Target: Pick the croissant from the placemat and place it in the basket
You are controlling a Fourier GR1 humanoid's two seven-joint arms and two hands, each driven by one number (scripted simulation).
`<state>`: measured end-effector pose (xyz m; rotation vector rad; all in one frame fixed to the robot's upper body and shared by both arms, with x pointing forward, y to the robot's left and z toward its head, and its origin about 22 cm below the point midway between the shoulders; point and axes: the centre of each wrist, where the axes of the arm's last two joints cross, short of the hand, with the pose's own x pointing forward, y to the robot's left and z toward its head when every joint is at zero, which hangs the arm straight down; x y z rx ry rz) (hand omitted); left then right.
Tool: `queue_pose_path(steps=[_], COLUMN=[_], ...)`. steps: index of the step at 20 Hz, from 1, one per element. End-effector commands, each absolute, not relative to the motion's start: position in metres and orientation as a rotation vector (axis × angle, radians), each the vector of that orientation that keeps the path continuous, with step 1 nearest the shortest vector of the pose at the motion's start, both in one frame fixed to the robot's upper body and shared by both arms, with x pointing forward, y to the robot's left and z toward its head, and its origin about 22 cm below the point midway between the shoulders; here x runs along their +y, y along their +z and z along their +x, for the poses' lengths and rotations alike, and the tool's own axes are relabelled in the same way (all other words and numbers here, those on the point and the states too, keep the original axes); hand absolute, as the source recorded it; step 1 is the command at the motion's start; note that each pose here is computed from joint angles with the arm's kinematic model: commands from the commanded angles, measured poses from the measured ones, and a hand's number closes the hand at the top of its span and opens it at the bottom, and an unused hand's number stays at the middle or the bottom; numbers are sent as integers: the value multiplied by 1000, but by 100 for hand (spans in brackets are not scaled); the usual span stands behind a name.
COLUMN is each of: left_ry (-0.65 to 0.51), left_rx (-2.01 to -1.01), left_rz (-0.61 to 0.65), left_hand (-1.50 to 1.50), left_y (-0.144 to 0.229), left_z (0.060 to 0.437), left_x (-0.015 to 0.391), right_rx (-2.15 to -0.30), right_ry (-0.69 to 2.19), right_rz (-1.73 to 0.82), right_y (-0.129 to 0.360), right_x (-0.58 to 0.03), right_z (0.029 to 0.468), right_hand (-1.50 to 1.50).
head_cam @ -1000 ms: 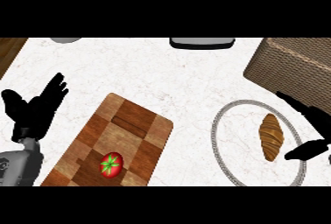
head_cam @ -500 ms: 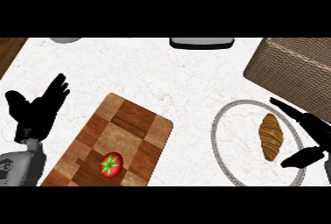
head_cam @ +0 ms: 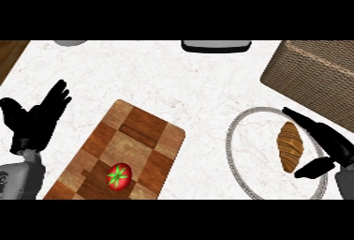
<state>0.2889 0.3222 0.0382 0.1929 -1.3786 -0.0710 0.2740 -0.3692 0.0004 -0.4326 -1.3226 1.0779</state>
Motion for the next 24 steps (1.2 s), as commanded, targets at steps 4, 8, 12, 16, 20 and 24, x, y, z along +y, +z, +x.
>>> queue_pose_path(steps=[4,8,12,16,20,24], left_ry=[-75,-82,-62,-68,-99,-110], left_rx=[-1370,-1375,-1392,-1392,-1396,-1382], left_rz=[186,179,191,189,169,169], left_hand=[0,0,0,0,0,0], left_y=[26,36,48,43,39,30], left_z=[292,301,309,306,301,303], left_x=[316,308,311,317,311,303], right_rx=[-1303,-1298,-1305,-1240,-1155,-1104], right_ry=[1243,1223,1251,1045,941,910], right_rz=[-472,-478,-474,-582,-662,-691], right_y=[-18,-25,-37,-18,-3,-2], right_x=[-358,-342,-351,-216,-168,-117], right_z=[281,291,276,306,314,305], right_hand=[150,150,150,150,150,150])
